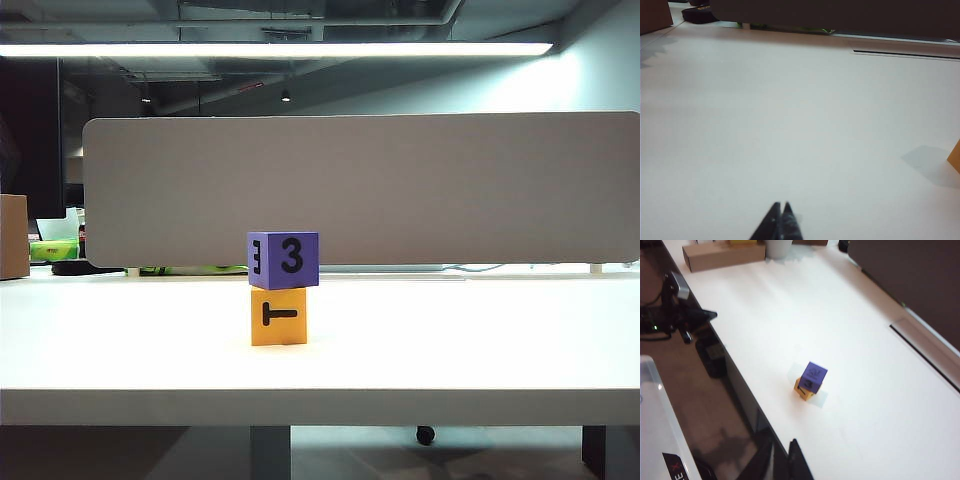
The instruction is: Stack the letter block on the right onto the letter block on the left.
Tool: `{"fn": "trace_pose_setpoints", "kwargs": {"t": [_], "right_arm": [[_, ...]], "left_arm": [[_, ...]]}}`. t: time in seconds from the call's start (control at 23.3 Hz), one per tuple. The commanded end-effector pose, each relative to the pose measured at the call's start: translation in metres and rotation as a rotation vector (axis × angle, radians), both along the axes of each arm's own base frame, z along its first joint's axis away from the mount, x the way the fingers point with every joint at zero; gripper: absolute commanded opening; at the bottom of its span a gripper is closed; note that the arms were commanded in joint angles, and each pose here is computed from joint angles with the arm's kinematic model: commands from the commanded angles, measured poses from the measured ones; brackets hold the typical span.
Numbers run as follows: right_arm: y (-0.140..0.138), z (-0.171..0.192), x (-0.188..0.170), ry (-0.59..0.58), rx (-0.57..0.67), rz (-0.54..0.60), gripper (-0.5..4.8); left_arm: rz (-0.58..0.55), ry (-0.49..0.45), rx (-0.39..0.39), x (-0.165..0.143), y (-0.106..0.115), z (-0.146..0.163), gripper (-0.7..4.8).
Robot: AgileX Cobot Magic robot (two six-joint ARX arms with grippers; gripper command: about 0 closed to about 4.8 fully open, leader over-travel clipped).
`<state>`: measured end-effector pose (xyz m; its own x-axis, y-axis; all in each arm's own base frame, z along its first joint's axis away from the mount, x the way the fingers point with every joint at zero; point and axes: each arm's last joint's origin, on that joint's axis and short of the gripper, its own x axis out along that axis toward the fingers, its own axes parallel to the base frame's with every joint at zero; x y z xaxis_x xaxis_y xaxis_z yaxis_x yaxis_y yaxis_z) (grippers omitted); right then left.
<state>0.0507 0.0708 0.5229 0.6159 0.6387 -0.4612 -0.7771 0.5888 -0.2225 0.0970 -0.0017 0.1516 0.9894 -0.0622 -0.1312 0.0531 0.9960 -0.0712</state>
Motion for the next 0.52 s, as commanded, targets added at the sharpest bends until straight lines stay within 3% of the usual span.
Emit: {"fn": "trace_pose_setpoints", "kwargs": {"t": [0.04,0.13,0.21,0.34,0.47,0.52], "right_arm": [[0.017,0.001,0.011,-0.017,0.015,-0.008,0.53],[0.025,0.000,0.017,-0.042,-0.029,-0.014,0.53],[0.031,0.002,0.030,-0.119,-0.055,-0.102,0.53],[0.000,0.013,0.038,-0.240,0.110,-0.240,0.53],[-0.036,0.006,0.018,-0.328,0.282,-0.209,0.53],[-0.046,0.000,0.006,-0.391,0.299,-0.264,0.53]], "left_arm": [[-0.005,-0.013,0.003,0.000,0.000,0.002,-0.05],[-0.005,-0.013,0.003,0.000,0.000,0.002,-0.05],[-0.005,-0.013,0.003,0.000,0.000,0.002,-0.05],[-0.004,-0.013,0.004,0.000,0.000,0.002,-0.05],[-0.006,-0.014,0.003,0.000,0.000,0.002,-0.05],[-0.005,-0.014,0.003,0.000,0.000,0.002,-0.05]]}}
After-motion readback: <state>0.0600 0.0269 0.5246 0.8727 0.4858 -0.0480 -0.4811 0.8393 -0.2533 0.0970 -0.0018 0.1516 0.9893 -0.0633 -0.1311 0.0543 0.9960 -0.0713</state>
